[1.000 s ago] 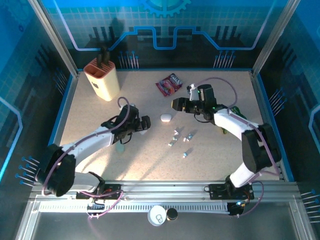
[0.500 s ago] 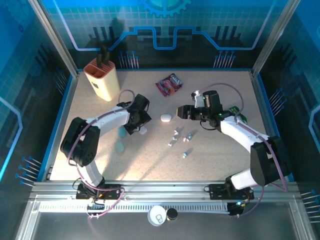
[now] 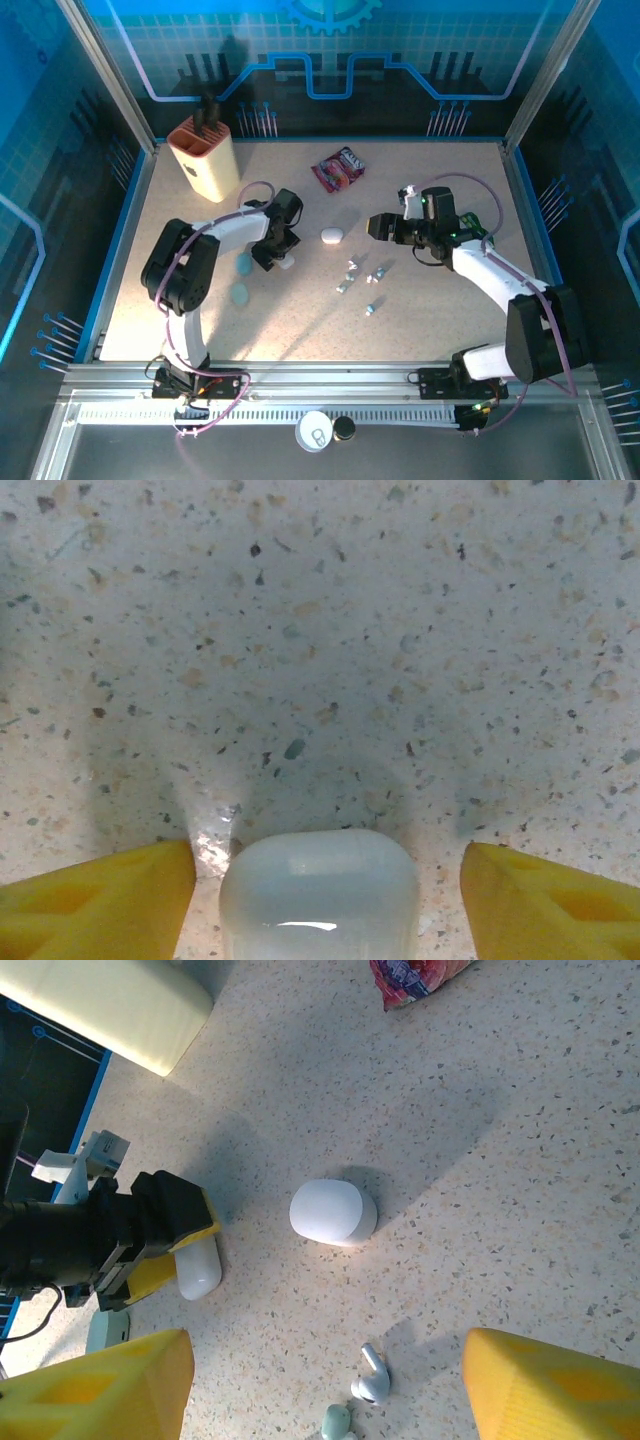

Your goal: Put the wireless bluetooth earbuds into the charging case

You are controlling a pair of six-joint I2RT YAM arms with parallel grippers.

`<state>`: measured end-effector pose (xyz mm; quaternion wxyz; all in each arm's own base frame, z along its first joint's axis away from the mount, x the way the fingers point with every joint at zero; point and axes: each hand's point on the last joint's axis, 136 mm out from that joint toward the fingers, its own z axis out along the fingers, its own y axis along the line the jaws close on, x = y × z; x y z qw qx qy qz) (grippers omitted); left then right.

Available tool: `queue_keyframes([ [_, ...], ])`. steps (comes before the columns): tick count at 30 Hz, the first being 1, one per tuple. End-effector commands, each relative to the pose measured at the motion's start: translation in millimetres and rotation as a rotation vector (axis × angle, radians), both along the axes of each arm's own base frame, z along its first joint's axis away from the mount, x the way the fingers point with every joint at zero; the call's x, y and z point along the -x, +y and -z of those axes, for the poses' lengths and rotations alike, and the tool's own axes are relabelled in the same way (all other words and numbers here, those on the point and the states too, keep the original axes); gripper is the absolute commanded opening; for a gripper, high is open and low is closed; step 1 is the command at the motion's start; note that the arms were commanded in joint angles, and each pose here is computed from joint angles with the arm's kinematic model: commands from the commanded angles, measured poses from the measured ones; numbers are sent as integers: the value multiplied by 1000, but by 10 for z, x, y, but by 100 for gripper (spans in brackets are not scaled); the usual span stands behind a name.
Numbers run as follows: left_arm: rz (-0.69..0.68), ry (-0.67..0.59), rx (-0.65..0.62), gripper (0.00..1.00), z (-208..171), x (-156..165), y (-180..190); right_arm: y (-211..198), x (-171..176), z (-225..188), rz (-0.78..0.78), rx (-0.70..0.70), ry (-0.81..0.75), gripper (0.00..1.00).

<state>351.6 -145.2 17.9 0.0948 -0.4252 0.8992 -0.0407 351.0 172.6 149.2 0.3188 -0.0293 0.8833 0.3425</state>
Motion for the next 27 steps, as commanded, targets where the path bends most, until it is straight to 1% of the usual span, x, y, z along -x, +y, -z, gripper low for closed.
queue_keyframes([
  [1,-21,52,9,67,84,30,9,-29,53,-5,-13,-11,2,72],
  [3,-23,62,7,63,111,52,23,-23,51,-14,-12,-15,2,72],
  [6,-26,72,11,54,143,81,39,-8,51,-53,-18,-28,-4,72],
  [8,-29,74,20,49,156,94,40,19,59,-106,-29,-39,-16,72],
  [13,-33,28,54,48,12,75,17,115,117,-276,-81,-44,-100,72],
  [18,-12,-81,134,48,-265,39,-59,319,260,-405,-158,-34,-246,72],
  [22,-12,-179,224,48,-496,46,-131,604,409,-417,-232,-26,-324,72],
  [27,-38,-263,315,48,-773,83,-173,1028,507,-399,-305,-85,-338,72],
])
